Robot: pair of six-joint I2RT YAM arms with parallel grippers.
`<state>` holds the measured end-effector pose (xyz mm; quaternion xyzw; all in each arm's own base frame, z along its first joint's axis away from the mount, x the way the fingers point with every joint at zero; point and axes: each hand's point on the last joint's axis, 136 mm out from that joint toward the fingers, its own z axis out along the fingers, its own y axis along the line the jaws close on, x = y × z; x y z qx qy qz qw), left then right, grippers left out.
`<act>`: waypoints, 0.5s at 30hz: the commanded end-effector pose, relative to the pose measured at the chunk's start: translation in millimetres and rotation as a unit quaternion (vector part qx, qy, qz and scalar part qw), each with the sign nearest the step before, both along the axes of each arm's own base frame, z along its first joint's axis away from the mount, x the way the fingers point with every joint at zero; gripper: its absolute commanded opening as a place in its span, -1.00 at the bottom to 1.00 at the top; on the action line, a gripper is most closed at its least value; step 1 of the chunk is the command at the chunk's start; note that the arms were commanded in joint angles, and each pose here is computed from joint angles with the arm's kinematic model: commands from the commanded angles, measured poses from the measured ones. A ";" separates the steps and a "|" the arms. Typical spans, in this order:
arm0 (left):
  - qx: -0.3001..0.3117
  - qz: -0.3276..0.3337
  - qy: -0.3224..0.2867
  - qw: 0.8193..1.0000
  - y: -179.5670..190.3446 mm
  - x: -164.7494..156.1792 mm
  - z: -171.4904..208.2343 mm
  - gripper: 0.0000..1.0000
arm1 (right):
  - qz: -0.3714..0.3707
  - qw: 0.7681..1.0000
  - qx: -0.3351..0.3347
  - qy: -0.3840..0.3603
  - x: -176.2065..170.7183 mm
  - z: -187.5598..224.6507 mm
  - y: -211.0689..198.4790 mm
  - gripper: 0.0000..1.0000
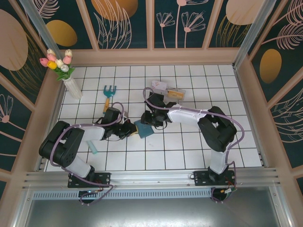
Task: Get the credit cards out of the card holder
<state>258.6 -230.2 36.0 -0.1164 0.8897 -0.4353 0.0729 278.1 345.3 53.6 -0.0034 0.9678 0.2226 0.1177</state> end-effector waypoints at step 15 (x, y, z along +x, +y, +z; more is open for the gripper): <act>0.039 0.014 0.011 0.999 3.1 11.1 -6.3 -0.52 | 0.035 0.999 -0.015 0.016 -6.6 -5.6 1.9 -0.13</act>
